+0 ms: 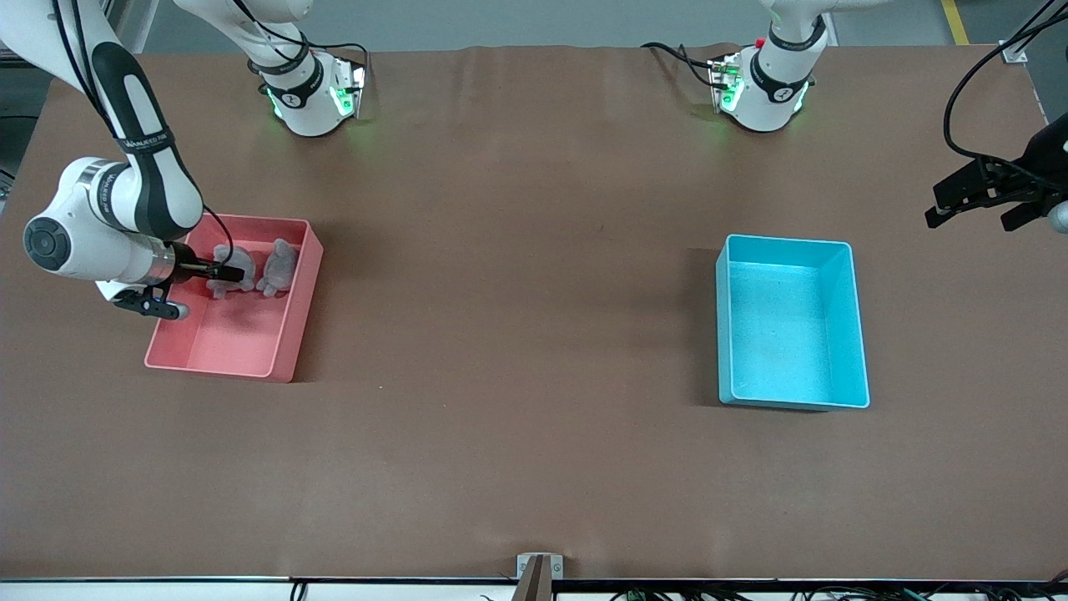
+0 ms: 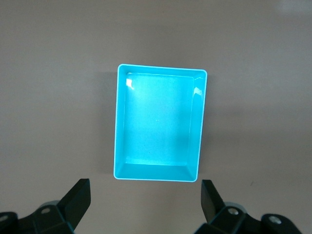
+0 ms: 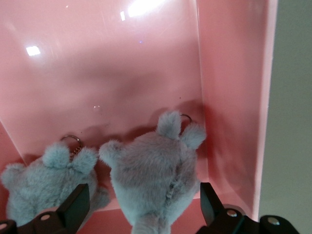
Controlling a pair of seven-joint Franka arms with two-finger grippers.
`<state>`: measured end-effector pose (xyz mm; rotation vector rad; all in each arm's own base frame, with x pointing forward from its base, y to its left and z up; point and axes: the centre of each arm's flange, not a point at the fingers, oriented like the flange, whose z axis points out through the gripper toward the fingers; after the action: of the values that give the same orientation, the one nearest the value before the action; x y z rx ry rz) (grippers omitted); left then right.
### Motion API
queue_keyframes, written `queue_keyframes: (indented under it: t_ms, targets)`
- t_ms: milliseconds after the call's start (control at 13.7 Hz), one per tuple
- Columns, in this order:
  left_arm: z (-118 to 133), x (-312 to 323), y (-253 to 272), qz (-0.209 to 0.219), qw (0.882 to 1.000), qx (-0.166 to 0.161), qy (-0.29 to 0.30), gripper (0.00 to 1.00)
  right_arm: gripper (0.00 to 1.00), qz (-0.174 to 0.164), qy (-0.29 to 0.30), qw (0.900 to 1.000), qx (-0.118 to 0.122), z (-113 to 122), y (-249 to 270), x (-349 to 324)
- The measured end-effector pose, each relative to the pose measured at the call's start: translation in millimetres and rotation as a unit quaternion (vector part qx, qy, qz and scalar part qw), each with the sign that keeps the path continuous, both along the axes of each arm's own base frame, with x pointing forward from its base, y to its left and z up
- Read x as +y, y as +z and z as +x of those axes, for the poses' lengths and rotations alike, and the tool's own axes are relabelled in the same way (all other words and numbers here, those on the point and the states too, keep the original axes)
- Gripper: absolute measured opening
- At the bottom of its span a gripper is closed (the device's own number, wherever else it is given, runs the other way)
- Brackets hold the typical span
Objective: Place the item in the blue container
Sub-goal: 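Reach the right gripper into the pink box and grasp a gray plush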
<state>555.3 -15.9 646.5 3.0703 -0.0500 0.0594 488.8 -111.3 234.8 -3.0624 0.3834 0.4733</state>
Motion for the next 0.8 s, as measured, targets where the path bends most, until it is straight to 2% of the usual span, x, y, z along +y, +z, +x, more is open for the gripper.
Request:
queue_keyframes:
  t_ms: [292, 584, 803]
  targets:
    - [0.0, -1.2, 0.0, 0.000, 1.000, 0.000, -0.001, 1.00, 0.98, -0.002, -0.010, 1.000, 0.005, -3.4, -3.3, 0.8]
    - [0.0, -1.2, 0.0, 0.000, 1.000, 0.000, -0.001, 1.00, 0.98, -0.001, -0.016, 1.000, 0.020, -11.1, -16.0, 2.5]
    - [0.0, -1.2, 0.0, 0.001, 1.000, 0.000, -0.001, 1.00, 0.98, 0.011, -0.032, 0.999, 0.028, -13.3, -28.6, 5.0]
